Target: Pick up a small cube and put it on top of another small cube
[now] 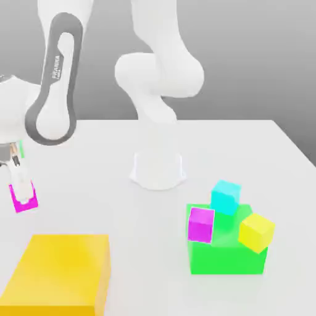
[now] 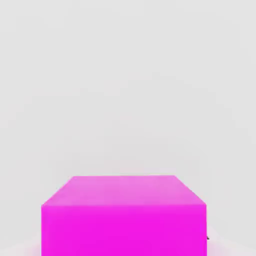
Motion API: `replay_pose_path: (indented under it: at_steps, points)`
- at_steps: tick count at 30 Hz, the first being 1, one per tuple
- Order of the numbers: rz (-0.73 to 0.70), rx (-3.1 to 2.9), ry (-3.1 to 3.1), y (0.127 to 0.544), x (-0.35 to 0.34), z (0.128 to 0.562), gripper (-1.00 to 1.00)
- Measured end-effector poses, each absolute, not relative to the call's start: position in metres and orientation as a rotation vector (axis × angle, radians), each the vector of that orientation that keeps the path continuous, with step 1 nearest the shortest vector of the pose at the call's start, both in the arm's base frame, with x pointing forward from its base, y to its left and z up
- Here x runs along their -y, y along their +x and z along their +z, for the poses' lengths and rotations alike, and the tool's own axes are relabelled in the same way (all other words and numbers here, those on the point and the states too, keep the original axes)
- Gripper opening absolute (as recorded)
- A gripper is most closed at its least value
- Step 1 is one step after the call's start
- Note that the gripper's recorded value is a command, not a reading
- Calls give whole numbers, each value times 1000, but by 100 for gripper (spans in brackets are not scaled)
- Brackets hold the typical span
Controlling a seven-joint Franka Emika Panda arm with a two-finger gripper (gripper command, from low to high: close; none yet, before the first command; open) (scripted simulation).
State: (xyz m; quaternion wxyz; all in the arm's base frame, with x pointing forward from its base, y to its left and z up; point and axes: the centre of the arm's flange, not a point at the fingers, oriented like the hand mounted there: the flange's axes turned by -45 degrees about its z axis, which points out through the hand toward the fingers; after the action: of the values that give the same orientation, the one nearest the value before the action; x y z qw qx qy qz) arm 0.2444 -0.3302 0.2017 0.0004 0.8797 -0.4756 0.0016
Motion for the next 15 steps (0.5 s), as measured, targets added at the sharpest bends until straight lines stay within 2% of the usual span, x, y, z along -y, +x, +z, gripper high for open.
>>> replay_pose_path:
  at_steps: [3,7,11,15]
  points:
    - [31,1123,2948,317,286,219,-100]
    - [39,473,3141,399,181,242,-100]
    - [30,-180,3182,438,63,266,-100]
    - [23,-800,3071,441,-53,293,-100]
